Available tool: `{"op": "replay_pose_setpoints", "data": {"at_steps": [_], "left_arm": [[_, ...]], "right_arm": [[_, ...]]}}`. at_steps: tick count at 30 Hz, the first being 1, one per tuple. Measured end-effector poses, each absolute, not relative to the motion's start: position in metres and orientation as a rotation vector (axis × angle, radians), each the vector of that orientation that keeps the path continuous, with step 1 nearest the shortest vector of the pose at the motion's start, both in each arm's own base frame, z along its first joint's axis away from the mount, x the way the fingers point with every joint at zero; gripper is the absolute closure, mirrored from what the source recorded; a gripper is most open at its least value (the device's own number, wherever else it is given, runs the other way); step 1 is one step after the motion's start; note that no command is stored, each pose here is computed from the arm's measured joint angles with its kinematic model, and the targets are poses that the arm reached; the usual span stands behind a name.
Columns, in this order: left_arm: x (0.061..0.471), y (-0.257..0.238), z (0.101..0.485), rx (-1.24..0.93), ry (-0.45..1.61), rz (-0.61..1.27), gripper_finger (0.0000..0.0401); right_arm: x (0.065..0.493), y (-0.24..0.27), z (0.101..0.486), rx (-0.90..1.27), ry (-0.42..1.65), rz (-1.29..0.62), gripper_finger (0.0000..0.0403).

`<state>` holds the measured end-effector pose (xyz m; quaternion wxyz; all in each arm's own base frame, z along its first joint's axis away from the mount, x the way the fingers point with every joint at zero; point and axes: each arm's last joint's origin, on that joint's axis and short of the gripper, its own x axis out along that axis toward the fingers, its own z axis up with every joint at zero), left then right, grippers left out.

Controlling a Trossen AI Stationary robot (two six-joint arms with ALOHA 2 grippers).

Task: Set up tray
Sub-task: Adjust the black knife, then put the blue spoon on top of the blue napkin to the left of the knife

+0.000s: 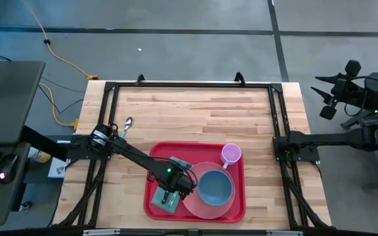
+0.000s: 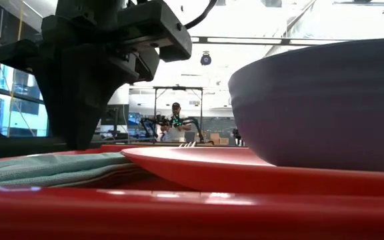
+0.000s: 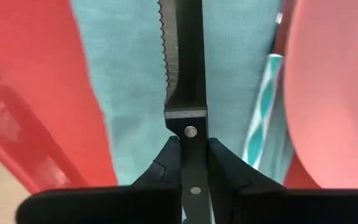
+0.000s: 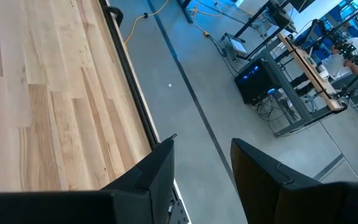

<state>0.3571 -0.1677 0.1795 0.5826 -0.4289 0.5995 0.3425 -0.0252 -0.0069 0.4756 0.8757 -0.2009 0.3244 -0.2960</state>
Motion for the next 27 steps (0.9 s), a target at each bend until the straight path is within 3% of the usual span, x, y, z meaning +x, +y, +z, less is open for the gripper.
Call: {"op": "replay_pose_setpoints", "data": {"at_steps": [15, 20, 27], "left_arm": [[0.357, -0.167, 0.179, -0.934, 1.396, 0.765, 0.0209], [0.353, -0.164, 0.183, -0.931, 1.390, 0.817, 0.0206], [0.331, -0.150, 0.219, -0.856, 1.302, 0.943, 0.0238]], "right_arm": [[-0.025, -0.007, 0.476, -0.418, 0.676, -0.615, 0.0265], [-0.025, -0.007, 0.475, -0.416, 0.674, -0.605, 0.0265], [-0.025, -0.007, 0.475, -0.416, 0.674, -0.603, 0.0265]]}}
